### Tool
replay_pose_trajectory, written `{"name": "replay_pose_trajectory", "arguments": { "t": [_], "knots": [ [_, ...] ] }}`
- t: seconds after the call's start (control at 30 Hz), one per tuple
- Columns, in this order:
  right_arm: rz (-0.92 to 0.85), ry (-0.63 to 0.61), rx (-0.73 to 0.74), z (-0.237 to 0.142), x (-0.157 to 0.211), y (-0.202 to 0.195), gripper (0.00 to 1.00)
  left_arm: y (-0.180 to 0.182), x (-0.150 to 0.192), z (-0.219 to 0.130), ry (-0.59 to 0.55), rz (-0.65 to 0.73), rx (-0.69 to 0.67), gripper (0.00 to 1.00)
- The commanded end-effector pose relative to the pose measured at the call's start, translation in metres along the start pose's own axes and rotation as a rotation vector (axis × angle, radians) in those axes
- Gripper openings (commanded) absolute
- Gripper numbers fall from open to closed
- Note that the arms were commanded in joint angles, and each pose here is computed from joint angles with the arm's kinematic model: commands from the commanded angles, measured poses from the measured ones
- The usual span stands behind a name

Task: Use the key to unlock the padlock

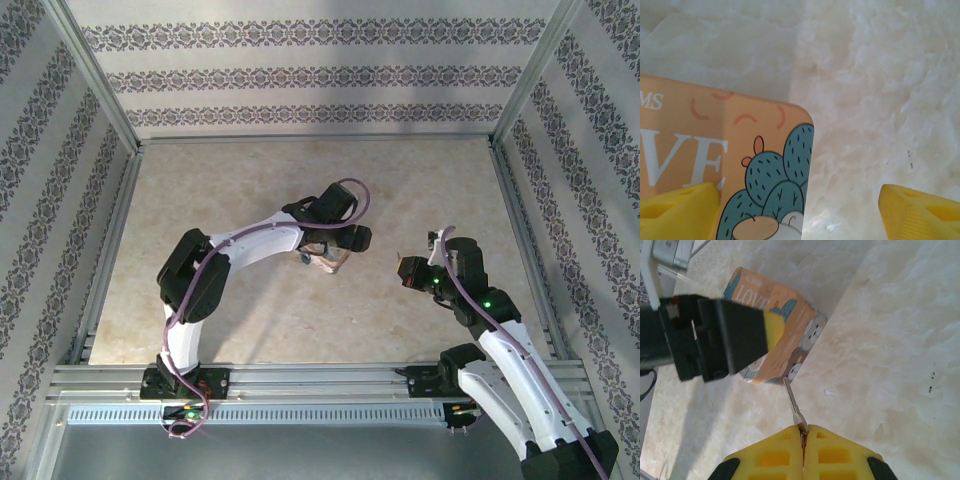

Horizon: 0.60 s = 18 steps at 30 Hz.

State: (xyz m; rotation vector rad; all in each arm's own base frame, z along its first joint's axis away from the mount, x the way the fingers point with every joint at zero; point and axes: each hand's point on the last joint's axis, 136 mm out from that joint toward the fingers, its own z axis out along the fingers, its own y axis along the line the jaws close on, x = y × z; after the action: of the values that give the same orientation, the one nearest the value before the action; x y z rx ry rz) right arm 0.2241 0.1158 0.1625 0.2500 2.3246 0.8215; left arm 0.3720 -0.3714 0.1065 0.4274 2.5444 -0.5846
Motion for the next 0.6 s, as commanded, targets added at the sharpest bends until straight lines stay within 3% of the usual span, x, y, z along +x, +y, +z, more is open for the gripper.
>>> {"name": "replay_pose_trajectory", "arguments": {
  "t": [0.0,0.23,0.43,0.57],
  "knots": [
    [0.019,0.012,0.0,0.0,0.006,-0.004,0.0,-0.008,0.009,0.02,0.062,0.025,0.015,0.84],
    [0.026,0.02,0.0,0.001,0.009,-0.006,0.0,-0.026,-0.02,0.014,0.014,0.052,0.069,0.84],
    [0.012,0.03,-0.031,0.004,0.008,0.0,0.0,-0.033,-0.045,-0.032,-0.096,0.07,0.141,0.85],
    [-0.011,0.045,-0.083,0.01,0.005,0.011,0.0,-0.015,-0.05,-0.071,-0.188,0.062,0.145,0.87]
  ]
}}
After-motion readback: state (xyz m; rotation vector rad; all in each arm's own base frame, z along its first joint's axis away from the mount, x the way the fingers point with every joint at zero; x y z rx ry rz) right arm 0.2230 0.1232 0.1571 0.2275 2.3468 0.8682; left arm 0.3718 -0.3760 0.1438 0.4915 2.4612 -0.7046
